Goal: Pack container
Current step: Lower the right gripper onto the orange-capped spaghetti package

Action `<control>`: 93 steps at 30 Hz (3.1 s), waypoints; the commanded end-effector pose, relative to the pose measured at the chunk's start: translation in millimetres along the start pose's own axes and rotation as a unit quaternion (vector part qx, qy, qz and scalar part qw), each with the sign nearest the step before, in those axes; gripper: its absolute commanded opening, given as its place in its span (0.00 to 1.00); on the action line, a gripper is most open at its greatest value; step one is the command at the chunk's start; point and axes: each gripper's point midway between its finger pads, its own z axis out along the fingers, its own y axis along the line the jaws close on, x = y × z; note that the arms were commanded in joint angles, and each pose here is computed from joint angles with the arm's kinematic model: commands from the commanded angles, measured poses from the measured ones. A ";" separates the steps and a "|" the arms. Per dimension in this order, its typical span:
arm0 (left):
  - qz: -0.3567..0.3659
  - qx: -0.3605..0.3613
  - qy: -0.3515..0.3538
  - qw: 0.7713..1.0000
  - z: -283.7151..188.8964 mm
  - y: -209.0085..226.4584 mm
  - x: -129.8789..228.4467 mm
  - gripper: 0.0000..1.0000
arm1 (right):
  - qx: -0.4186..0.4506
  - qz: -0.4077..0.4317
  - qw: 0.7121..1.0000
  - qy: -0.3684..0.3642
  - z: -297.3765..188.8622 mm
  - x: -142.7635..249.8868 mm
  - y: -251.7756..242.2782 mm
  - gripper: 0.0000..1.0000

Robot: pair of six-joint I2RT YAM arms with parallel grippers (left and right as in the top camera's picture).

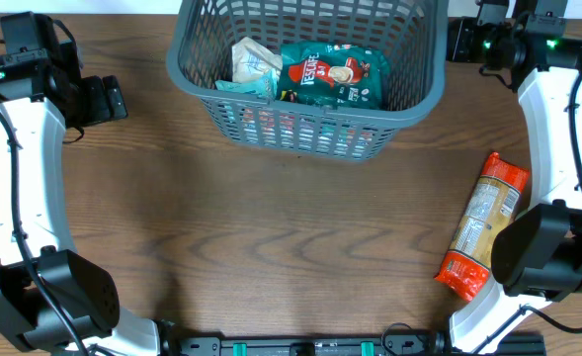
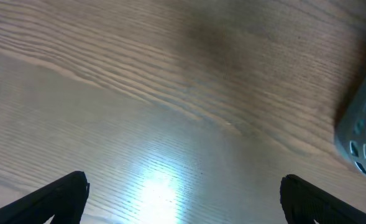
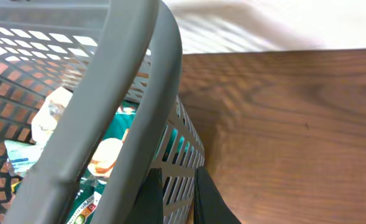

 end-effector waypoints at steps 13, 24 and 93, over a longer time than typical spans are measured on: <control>0.004 0.002 0.000 1.000 0.3 -1.4 0.0 0.99 | -0.089 -0.038 0.995 0.021 26.6 12.0 44.9 0.02; 0.004 0.002 0.000 1.000 0.3 -1.4 0.0 0.98 | -0.119 -0.055 0.991 0.009 31.6 7.5 55.6 0.06; 0.015 0.002 -0.003 1.000 0.3 -1.6 -1.5 0.99 | 0.434 0.296 0.829 0.190 -178.5 295.7 -89.4 0.99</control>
